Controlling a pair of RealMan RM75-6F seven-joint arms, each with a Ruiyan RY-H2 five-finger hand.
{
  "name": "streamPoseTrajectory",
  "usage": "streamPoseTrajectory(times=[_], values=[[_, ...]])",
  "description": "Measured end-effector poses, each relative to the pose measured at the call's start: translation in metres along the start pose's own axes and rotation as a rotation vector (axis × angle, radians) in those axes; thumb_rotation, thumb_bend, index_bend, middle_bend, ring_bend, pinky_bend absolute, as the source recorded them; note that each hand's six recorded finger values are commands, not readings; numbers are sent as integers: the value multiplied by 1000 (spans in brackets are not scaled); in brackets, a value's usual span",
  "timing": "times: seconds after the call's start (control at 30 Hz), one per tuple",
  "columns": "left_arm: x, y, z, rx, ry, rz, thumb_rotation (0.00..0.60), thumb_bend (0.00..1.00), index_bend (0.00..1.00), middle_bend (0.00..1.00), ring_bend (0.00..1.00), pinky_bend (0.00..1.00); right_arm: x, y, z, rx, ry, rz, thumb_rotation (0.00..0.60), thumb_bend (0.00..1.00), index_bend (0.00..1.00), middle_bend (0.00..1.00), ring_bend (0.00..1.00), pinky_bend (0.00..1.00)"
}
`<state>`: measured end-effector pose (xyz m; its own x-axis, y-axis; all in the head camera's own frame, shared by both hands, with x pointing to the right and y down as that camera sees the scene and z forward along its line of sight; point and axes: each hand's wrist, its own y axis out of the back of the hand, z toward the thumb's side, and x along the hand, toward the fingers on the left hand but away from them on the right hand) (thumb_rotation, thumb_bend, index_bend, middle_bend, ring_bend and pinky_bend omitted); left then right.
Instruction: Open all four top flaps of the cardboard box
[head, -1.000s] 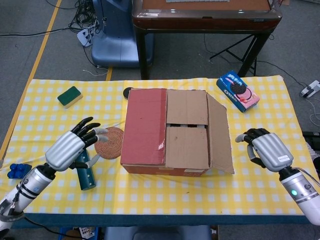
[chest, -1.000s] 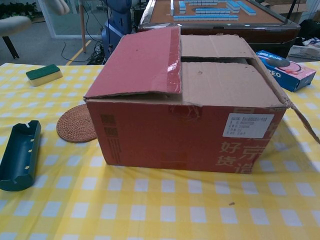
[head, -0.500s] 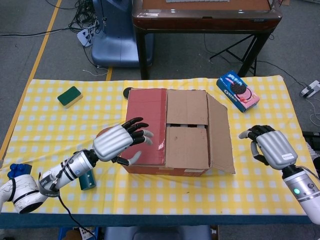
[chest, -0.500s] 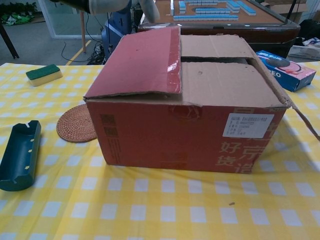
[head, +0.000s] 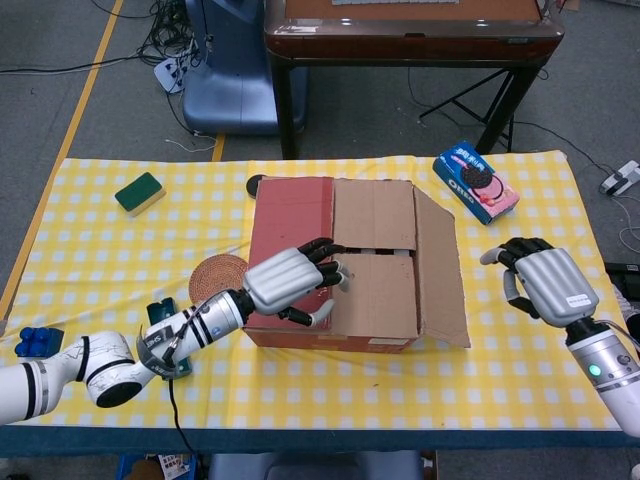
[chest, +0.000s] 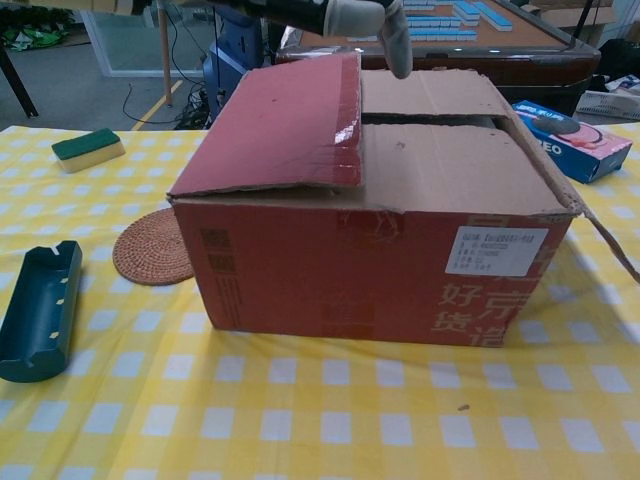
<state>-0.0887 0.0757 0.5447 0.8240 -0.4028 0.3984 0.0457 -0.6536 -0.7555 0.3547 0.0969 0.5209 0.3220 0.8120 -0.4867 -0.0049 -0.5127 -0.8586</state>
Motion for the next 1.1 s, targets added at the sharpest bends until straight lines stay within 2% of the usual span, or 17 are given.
streamPoseTrajectory(times=[0.17, 0.37, 0.67, 1.1], values=[[12, -6, 9, 52, -9, -11, 136, 587, 365, 223, 11, 0, -1, 2, -2, -8, -3, -6, 600, 762, 357, 381, 261, 288], [24, -18, 16, 157, -14, -32, 130, 587, 375, 234, 11, 0, -1, 0, -5, -16, -8, 0, 600, 763, 357, 381, 261, 288], [37, -30, 12, 267, 31, -45, 133, 587, 436, 313, 34, 0, -2, -5, -9, -28, -17, 10, 600, 764, 357, 380, 261, 288], [35, -31, 6, 366, 77, -45, 121, 587, 552, 442, 112, 0, -3, -9, -12, -44, -21, 15, 600, 768, 357, 380, 261, 288]])
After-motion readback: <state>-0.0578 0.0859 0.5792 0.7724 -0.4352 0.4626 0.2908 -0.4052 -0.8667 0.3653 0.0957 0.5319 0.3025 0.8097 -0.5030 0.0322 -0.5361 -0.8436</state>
